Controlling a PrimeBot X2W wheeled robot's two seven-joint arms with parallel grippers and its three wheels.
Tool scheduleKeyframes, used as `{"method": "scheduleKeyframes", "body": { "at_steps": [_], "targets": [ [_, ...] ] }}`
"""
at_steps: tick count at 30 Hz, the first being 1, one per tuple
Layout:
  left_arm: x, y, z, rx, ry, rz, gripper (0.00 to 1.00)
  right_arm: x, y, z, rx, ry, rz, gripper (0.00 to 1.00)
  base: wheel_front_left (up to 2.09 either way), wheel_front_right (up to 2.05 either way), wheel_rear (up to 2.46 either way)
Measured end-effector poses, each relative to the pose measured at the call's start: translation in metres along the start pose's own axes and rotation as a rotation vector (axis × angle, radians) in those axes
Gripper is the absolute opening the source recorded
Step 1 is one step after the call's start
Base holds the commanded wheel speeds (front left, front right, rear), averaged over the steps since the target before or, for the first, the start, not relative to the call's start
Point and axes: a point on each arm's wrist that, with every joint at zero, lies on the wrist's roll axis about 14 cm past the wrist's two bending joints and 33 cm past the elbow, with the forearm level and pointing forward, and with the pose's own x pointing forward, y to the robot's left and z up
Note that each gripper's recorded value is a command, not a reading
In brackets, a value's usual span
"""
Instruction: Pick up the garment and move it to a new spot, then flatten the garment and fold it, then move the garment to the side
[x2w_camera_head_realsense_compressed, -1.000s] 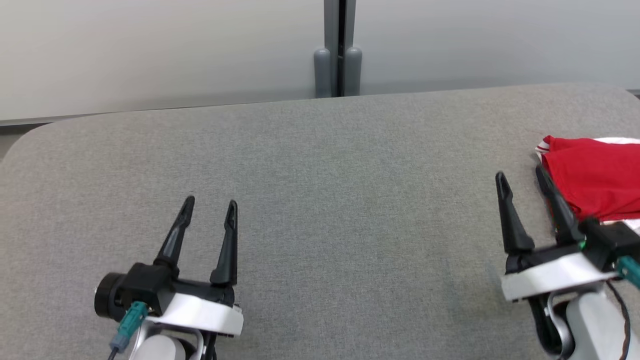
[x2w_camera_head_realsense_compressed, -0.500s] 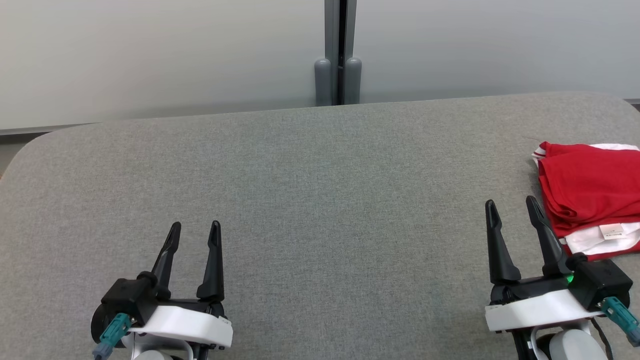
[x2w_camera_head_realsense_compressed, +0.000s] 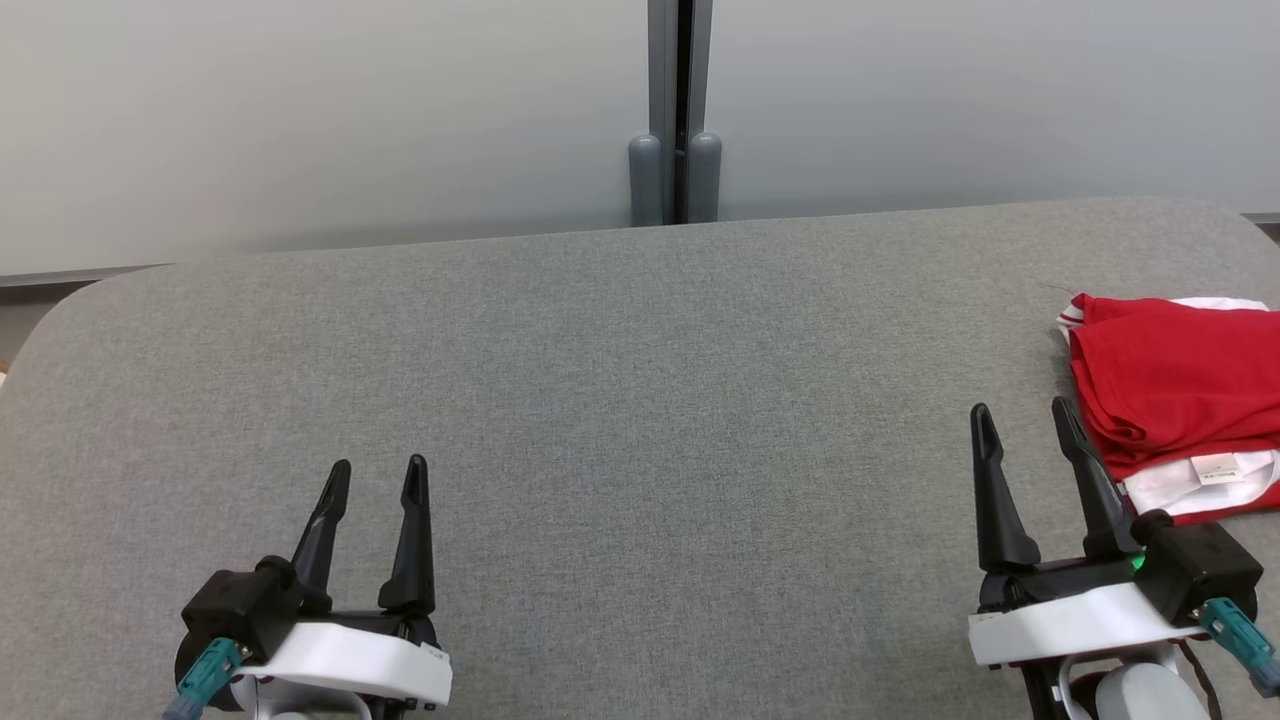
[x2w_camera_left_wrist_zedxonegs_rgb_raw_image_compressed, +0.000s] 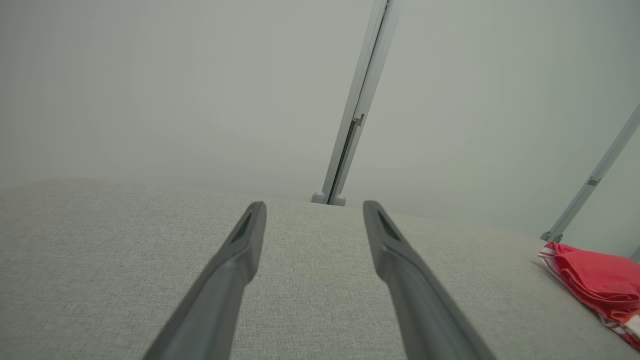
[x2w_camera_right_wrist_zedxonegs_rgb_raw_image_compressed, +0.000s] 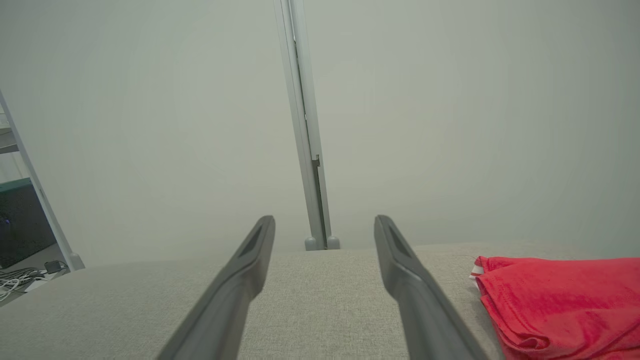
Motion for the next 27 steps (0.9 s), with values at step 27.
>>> {"method": "scheduleKeyframes", "body": {
  "at_steps": [27],
  "targets": [
    [-0.0038,-0.0009,-0.0039,0.009,0.013,0.003,1.0,-0.0066,0.0,-0.0011,0.014,0.006,-0.01,1.0,0.0,0.0,0.0]
  ]
}}
